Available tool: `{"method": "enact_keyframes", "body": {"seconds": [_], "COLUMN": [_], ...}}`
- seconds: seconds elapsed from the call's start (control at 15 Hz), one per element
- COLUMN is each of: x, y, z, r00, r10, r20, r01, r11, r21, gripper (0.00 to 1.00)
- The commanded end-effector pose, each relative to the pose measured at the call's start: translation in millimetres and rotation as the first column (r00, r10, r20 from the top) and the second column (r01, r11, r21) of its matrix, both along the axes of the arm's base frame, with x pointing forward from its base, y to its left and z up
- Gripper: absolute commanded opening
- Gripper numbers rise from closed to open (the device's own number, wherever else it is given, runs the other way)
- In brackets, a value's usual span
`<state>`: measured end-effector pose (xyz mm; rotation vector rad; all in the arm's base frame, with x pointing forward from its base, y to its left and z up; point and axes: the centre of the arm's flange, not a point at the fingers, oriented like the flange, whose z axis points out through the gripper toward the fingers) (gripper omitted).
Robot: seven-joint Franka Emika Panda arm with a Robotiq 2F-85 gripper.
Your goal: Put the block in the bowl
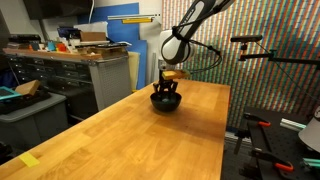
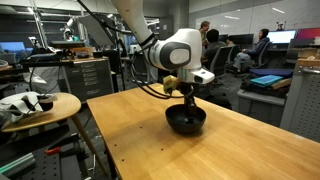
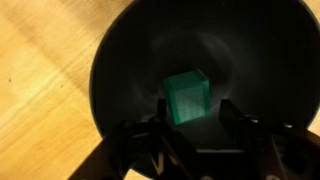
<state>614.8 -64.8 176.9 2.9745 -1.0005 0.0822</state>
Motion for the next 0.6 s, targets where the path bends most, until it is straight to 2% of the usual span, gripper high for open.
{"method": "enact_keyframes", "body": {"seconds": [0.0,0.13,0.33,0.53], "x": [5.4,5.9,8.7,10.1], "y": [-1.5,-1.2,-0.9,0.5], "z": [18.8,36.1,71.2,108.2], "r00": [0.999,0.999,0.998,0.998], "r10": [0.011,0.013,0.029,0.068], "r20": [0.031,0.037,0.047,0.012], "r01": [-0.012,-0.014,-0.030,-0.068], "r11": [1.000,1.000,0.999,0.996], "r21": [0.015,0.015,0.021,0.049], "gripper": [0.91,1.00,1.00,1.00]}}
